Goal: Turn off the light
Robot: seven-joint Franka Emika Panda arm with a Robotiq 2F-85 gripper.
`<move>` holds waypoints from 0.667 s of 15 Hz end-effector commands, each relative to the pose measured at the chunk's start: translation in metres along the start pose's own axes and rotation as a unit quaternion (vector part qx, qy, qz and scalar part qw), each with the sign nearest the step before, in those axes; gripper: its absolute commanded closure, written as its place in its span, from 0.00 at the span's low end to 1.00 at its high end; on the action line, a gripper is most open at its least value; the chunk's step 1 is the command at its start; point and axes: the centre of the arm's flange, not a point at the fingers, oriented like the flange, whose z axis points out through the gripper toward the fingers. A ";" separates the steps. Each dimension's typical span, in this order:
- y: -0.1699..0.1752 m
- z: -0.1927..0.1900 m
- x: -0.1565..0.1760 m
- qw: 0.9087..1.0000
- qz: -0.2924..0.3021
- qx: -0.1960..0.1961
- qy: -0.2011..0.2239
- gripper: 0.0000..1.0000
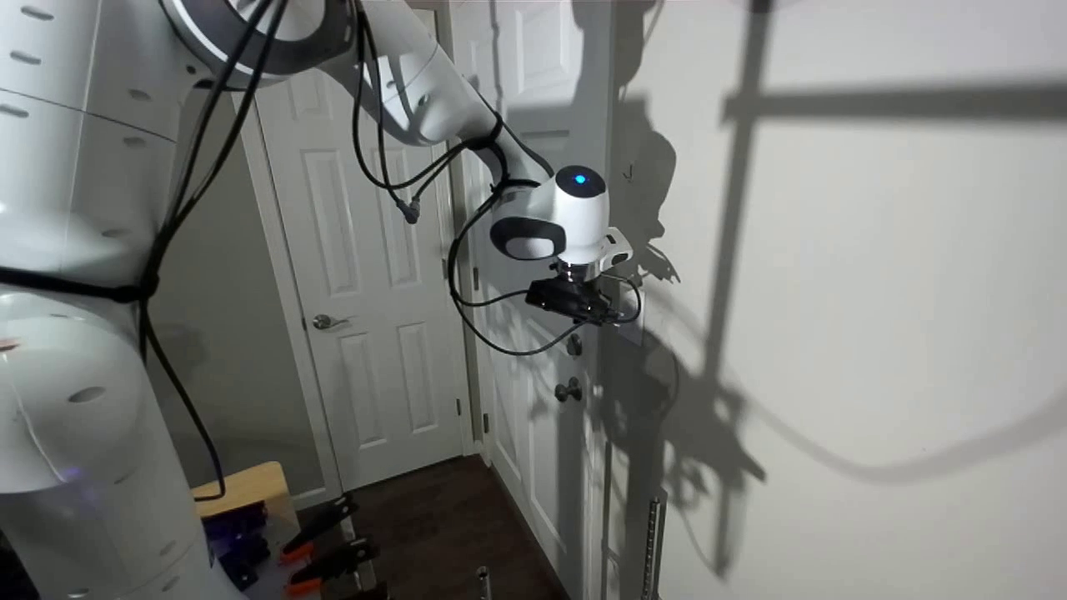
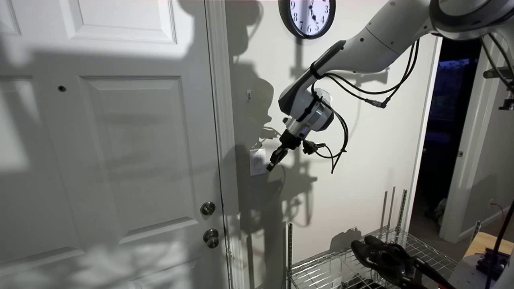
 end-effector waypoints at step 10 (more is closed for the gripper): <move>-0.029 0.037 0.008 0.990 -0.062 -0.127 0.002 0.98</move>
